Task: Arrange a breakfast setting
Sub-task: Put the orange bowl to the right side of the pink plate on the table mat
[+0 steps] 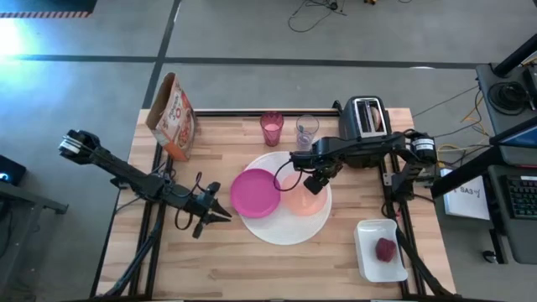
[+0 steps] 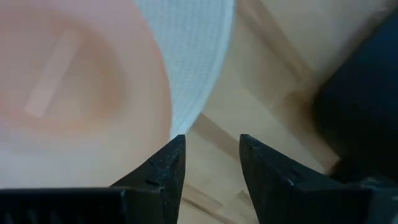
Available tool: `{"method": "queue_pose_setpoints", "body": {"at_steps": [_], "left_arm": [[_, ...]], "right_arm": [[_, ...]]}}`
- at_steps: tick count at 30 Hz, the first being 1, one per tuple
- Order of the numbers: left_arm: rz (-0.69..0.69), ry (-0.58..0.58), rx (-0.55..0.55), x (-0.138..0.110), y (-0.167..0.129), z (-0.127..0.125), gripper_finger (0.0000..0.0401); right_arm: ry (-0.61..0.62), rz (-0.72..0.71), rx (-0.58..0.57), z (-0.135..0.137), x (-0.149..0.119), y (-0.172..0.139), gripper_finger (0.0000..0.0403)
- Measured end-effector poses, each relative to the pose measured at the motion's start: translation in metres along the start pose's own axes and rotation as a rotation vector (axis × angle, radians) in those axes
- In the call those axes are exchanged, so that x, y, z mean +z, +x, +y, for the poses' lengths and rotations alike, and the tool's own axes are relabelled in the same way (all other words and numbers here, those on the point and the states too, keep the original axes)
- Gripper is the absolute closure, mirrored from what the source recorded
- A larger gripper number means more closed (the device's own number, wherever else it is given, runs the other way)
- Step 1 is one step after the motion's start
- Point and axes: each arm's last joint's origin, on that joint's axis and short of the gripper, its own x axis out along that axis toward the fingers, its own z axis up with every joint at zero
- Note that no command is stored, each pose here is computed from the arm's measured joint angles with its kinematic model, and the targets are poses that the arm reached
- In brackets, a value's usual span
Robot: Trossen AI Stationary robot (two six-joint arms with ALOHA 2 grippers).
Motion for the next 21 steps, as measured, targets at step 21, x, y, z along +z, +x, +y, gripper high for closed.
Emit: {"method": "queue_pose_setpoints", "body": {"at_steps": [21], "left_arm": [[-0.003,0.0,0.014,0.0,0.0,0.0,0.0355]], "right_arm": [[0.004,-0.075,0.082,0.001,0.001,-0.017,0.0284]]}}
